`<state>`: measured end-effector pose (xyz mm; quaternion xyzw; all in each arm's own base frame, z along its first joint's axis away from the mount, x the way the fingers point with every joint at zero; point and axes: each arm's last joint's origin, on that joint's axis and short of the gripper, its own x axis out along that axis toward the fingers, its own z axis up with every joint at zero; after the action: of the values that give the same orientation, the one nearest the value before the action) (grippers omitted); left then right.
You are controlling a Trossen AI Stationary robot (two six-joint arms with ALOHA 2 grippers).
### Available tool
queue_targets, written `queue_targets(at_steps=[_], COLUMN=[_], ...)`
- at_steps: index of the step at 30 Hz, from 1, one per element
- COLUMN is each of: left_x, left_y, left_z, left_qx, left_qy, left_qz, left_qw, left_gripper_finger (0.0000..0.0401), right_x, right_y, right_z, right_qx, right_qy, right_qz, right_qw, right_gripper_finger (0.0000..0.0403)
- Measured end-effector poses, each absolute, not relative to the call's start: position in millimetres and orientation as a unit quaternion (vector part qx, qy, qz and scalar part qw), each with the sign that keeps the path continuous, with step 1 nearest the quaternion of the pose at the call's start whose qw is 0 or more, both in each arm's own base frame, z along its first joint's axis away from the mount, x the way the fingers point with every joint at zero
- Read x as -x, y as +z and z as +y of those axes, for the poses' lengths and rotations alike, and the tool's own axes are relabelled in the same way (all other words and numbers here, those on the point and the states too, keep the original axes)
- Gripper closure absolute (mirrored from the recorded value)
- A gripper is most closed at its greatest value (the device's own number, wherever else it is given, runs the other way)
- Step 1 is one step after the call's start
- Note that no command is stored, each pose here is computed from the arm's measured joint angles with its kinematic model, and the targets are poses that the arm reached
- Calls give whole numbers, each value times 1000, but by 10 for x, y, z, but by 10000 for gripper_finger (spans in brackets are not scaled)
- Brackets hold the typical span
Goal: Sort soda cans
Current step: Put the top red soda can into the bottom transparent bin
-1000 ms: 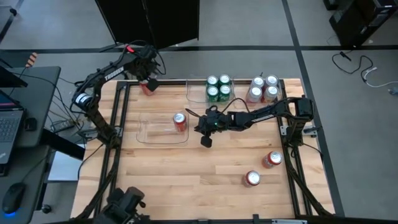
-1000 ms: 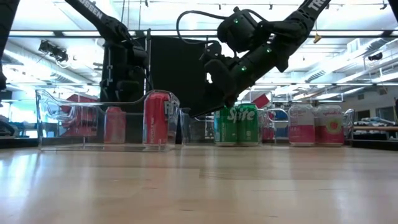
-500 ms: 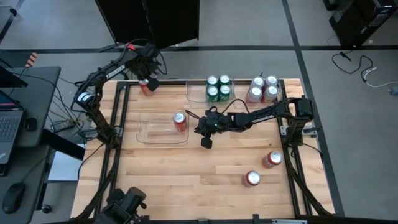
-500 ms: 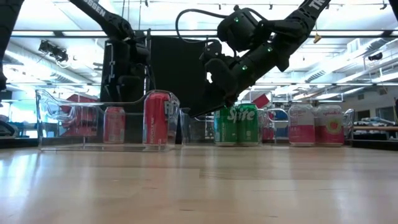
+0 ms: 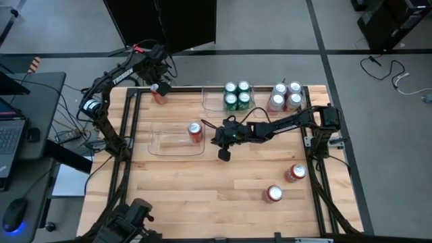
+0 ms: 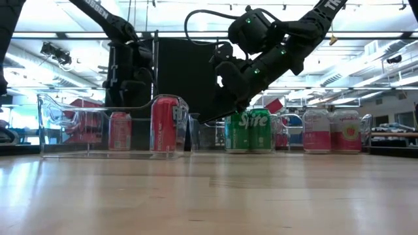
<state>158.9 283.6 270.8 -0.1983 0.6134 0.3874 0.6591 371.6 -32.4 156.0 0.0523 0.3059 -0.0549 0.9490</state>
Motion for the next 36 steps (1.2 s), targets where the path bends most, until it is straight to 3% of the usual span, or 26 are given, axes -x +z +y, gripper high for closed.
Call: queue_targets(at_steps=[22, 30, 36], left_x=[-1527, -1591, -1747], left_y=[2300, 2285, 2495], left_z=[2797, 2759, 2744], left_qx=[213, 179, 153], left_qy=[340, 329, 321], left_qz=[618, 635, 629], left_qw=[676, 675, 691], left_gripper_finger=[47, 109, 110], right_x=[-3718, -3718, -3718], right_y=[1560, 1560, 1560], right_z=[-297, -297, -296], right_qx=[-48, -48, -48], right_qy=[-49, -49, -48], right_qz=[306, 306, 306], right_qw=[949, 949, 949], right_gripper_finger=[363, 363, 363])
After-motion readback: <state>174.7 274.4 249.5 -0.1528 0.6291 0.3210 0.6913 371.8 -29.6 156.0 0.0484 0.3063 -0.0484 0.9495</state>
